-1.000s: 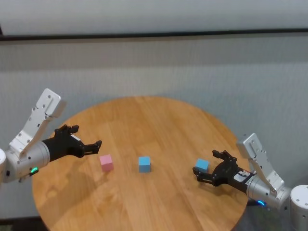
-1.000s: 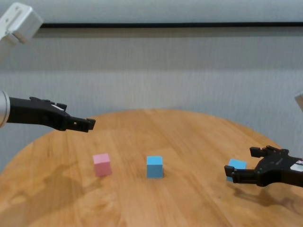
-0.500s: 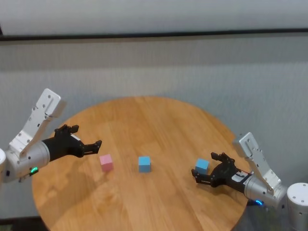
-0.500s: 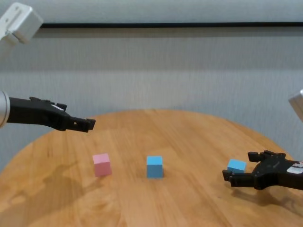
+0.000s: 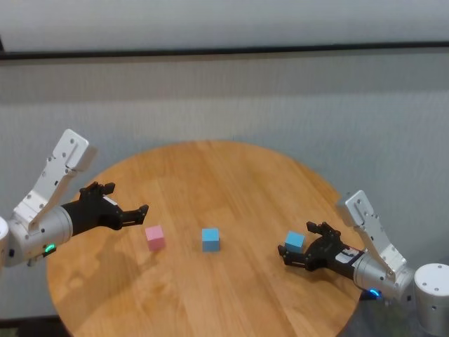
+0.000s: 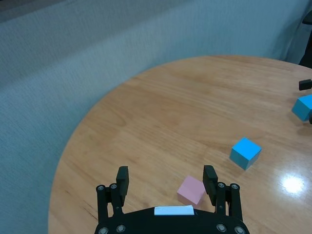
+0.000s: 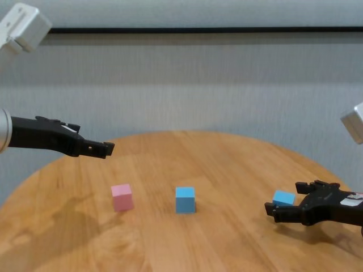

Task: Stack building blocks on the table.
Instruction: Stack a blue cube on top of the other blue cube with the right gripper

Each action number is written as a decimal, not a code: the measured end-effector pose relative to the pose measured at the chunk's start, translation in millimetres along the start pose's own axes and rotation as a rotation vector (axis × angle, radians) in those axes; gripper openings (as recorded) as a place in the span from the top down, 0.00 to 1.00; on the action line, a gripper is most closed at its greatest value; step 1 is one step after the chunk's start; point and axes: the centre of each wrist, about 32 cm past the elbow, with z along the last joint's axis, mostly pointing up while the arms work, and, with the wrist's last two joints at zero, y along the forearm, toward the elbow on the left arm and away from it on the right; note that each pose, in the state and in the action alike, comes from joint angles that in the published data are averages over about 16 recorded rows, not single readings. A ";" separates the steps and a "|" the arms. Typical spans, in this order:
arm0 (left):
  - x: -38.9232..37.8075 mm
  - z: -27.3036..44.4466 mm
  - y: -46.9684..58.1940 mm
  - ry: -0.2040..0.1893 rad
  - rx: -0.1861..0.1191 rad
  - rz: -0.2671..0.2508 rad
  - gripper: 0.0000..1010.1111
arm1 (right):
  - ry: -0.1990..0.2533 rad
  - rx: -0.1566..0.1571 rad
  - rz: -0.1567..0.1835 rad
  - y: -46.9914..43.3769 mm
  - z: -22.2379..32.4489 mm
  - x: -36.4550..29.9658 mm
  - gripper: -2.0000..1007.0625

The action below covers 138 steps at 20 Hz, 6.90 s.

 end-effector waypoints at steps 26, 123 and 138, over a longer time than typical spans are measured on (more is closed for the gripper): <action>0.0 0.0 0.0 0.000 0.000 0.000 0.01 | 0.024 -0.031 -0.001 6.3 2.5 -2.8 0.05; 0.0 0.0 0.0 0.000 0.000 0.000 0.01 | 0.014 0.123 0.156 95.0 47.9 -73.2 0.63; 0.0 0.0 0.0 0.000 0.000 0.000 0.01 | 0.012 0.118 0.145 100.6 48.6 -72.5 0.63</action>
